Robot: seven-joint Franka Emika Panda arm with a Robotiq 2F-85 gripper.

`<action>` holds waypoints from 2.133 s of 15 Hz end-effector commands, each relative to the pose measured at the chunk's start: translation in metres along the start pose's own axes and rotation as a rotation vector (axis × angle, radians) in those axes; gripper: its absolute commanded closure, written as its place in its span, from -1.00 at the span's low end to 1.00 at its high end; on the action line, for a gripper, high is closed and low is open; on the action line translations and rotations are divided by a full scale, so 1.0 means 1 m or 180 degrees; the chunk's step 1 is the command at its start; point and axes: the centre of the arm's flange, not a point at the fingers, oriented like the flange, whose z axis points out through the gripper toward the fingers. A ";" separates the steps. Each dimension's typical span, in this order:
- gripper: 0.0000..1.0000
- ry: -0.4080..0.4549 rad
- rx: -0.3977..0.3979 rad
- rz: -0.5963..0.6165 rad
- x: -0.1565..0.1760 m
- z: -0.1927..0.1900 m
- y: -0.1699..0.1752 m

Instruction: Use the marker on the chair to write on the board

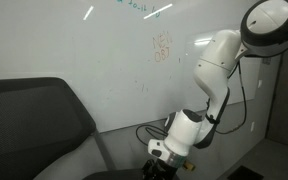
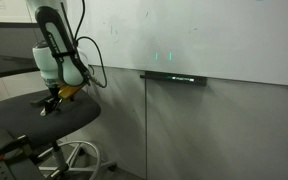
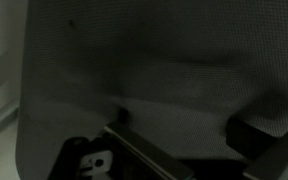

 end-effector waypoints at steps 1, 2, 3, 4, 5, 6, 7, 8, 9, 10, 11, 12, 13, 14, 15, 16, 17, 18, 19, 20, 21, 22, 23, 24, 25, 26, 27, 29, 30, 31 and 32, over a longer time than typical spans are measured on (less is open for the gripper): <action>-1.00 -0.0320 0.0038 0.0072 0.027 -0.023 0.000; -1.00 -0.0387 0.0028 0.0081 0.029 -0.025 -0.001; -1.00 -0.0470 0.0019 0.0094 0.030 -0.028 -0.004; -1.00 -0.0535 0.0014 0.0117 0.031 -0.031 -0.007; -1.00 -0.0597 0.0015 0.0138 0.031 -0.033 -0.011; -1.00 -0.0667 0.0015 0.0158 0.032 -0.035 -0.014; -1.00 -0.0747 0.0007 0.0176 0.034 -0.037 -0.017; -1.00 -0.0819 -0.0008 0.0187 0.035 -0.038 -0.019; -1.00 -0.0890 -0.0029 0.0178 0.039 -0.039 -0.021; -1.00 -0.0950 -0.0048 0.0156 0.041 -0.041 -0.022; -1.00 -0.0994 -0.0074 0.0135 0.045 -0.044 -0.023; -1.00 -0.1035 -0.0103 0.0108 0.049 -0.045 -0.022; -1.00 -0.1074 -0.0119 0.0085 0.053 -0.048 -0.022; -1.00 -0.1109 -0.0136 0.0067 0.057 -0.050 -0.023; -1.00 -0.1140 -0.0147 0.0058 0.060 -0.051 -0.023; -1.00 -0.1159 -0.0148 0.0055 0.064 -0.053 -0.024; -1.00 -0.1160 -0.0143 0.0058 0.067 -0.054 -0.024; -1.00 -0.1177 -0.0131 0.0054 0.070 -0.055 -0.024; -1.00 -0.1187 -0.0123 0.0053 0.073 -0.057 -0.024; -1.00 -0.1195 -0.0124 0.0048 0.076 -0.059 -0.024; -1.00 -0.1211 -0.0126 0.0047 0.080 -0.059 -0.025; -1.00 -0.1216 -0.0132 0.0039 0.082 -0.060 -0.025; -1.00 -0.1220 -0.0127 0.0036 0.085 -0.060 -0.026; -1.00 -0.1223 -0.0114 0.0037 0.088 -0.058 -0.028; -1.00 -0.1229 -0.0109 0.0035 0.092 -0.056 -0.029; -1.00 -0.1241 -0.0118 0.0035 0.096 -0.055 -0.032; -1.00 -0.1263 -0.0153 0.0032 0.100 -0.053 -0.034; -1.00 -0.1273 -0.0184 0.0017 0.108 -0.048 -0.038; -1.00 -0.1268 -0.0193 0.0006 0.110 -0.046 -0.039; -1.00 -0.1261 -0.0199 -0.0020 0.112 -0.044 -0.040; -1.00 -0.1250 -0.0208 -0.0034 0.114 -0.042 -0.041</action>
